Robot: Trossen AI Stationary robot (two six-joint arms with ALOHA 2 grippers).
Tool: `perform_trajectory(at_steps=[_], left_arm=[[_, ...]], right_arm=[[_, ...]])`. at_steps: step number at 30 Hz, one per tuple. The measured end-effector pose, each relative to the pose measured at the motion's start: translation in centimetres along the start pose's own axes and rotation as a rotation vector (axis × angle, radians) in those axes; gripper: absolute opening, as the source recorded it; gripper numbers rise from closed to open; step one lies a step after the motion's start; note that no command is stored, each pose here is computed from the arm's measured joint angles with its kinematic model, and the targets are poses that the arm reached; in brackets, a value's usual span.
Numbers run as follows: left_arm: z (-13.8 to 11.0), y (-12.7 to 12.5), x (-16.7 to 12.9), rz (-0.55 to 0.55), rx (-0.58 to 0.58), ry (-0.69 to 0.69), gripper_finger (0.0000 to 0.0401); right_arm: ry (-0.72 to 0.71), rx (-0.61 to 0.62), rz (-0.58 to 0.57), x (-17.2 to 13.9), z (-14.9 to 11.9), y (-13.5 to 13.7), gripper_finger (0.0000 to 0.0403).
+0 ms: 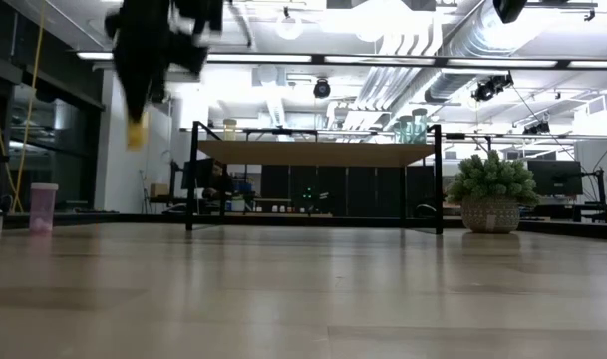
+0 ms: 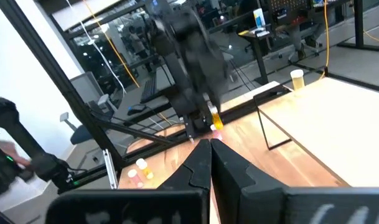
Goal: Pick and place medicine bottles onto shelf by color
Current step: Put the top orange pill bottle on the shelf
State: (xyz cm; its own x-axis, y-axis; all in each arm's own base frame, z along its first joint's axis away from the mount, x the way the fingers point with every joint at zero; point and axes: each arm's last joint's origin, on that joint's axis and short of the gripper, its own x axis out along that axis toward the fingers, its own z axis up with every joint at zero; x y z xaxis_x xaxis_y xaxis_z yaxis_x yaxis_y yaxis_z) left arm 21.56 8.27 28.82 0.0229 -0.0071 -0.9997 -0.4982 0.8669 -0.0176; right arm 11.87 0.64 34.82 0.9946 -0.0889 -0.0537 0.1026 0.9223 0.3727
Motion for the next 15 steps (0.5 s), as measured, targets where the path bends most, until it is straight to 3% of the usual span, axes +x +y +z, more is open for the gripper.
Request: perform_trajectory(at_steps=[4,9,15], left_arm=[[0.9,-0.3,-4.9,0.018,0.016,-0.057,0.0106],[4.1,-0.3,-8.7,0.050,0.041,-0.170,0.0106],[10.3,-0.1,-9.6,0.105,0.090,-0.250,0.0106]], right_arm=[[0.008,-0.002,-0.003,0.0,-0.1,0.0,0.0000],[0.011,-0.015,-0.004,0.0,-0.1,0.0,0.0000],[0.023,-0.002,-0.009,0.0,-0.2,-0.1,0.0000]])
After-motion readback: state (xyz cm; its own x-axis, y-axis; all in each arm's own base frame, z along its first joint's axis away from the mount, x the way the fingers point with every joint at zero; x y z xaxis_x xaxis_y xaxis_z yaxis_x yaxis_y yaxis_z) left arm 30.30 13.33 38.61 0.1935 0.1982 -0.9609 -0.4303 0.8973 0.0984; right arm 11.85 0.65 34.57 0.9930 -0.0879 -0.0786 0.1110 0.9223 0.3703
